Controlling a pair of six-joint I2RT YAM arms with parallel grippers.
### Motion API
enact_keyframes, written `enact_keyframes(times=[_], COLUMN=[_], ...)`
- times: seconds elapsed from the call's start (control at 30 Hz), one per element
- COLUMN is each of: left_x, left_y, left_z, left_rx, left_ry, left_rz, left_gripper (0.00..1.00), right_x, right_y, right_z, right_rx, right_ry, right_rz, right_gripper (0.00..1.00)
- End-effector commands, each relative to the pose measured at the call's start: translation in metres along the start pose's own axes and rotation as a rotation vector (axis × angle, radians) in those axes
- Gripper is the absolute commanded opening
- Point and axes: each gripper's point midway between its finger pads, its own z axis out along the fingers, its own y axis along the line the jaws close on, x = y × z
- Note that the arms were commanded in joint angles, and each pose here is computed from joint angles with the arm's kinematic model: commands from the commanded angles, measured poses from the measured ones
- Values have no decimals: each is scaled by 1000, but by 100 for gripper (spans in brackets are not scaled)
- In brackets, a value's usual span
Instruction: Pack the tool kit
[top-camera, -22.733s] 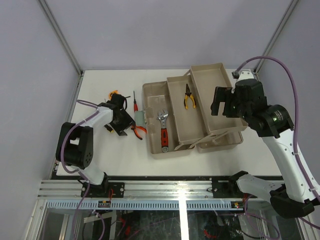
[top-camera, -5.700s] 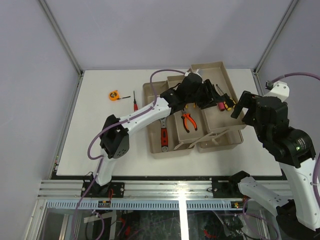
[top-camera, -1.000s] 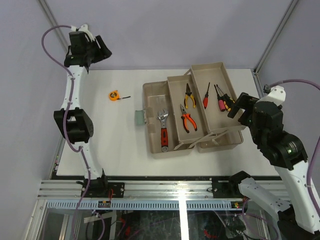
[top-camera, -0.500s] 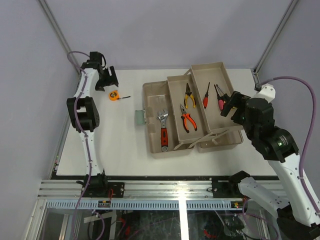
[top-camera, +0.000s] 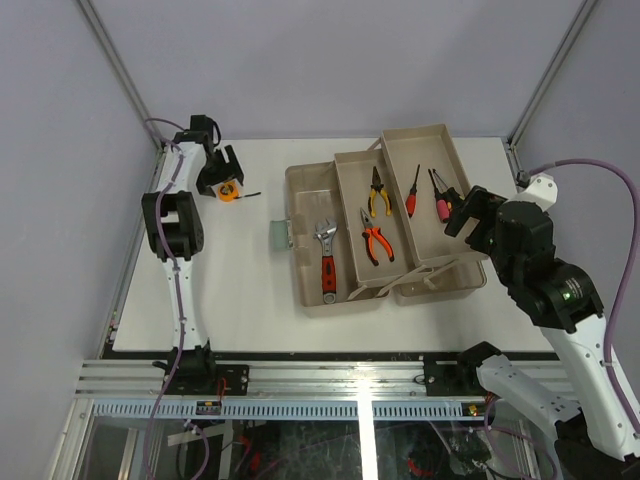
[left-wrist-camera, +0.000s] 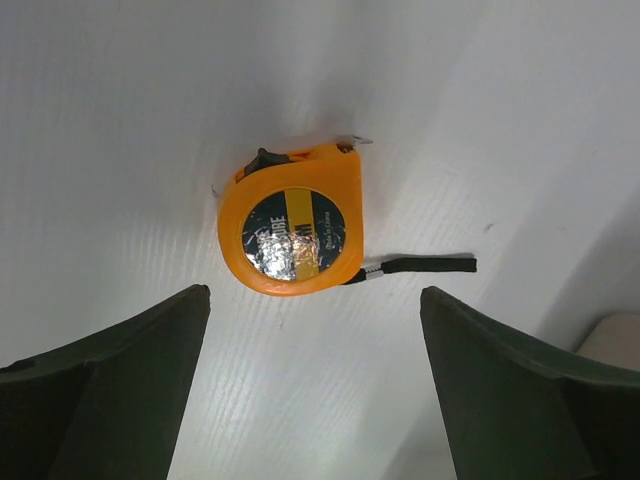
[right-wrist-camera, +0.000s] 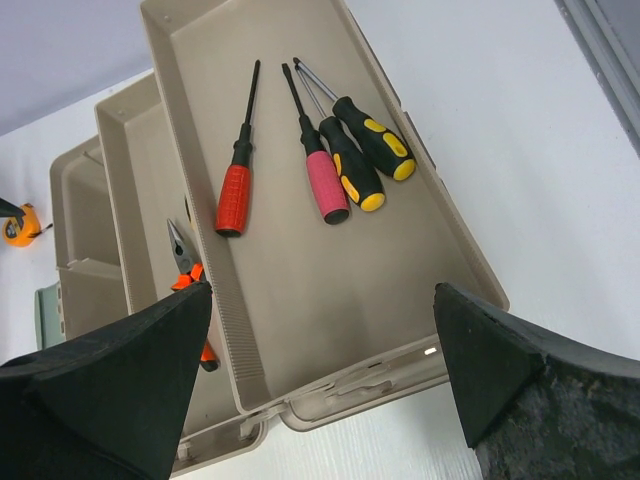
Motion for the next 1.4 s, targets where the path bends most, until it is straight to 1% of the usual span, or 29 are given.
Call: enact_keyframes(times=[0.0,0.13,0.47,0.57,0.63,0.67,0.7,0.83,0.9,0.93,1.0,1.07,1.13,1.23,1.33,1.37], left_x=[9,8,3,5,8,9,9,10,10,10,7,-3,-24,-60,-68,-64], left_y=[14,20,21,25,27,29,29,31,31,30,26,13,-11,-53,-107,-129], left_z=[19,25,39,43,46,48,49,53,53,53,47,34,6,-57,-123,-149], left_rx=[-70,-104,-121,-136,-145,-148,-150,-155,-151,-146,-126,-73,30,196,435,560], left_ry=[23,17,-2,2,9,12,13,13,14,13,5,-22,-89,-247,-328,-330], left_rz=[-5,-13,-18,-12,-10,-7,-2,8,9,9,14,20,28,94,164,165], left_gripper=[85,85,85,84,80,77,71,37,23,18,14,11,11,11,12,12], right_x=[-7,-8,-9,-11,-12,-12,-12,-13,-13,-13,-13,-12,-12,-11,-12,-12], right_y=[2,3,7,7,8,8,9,11,12,13,13,13,13,15,20,21], right_z=[2,4,10,11,12,12,13,15,16,17,18,18,19,22,26,27], right_rx=[11,15,20,22,24,25,26,22,22,20,21,22,21,13,4,1], right_ry=[-19,-16,-8,-9,-10,-11,-10,-8,-6,-5,-6,-2,-5,-7,-5,-3], right_rz=[23,17,0,-6,-10,-11,-14,-19,-21,-21,-21,-26,-27,-34,-42,-45], right_gripper=[99,99,99,99,99,99,99,99,99,99,99,99,99,99,99,99])
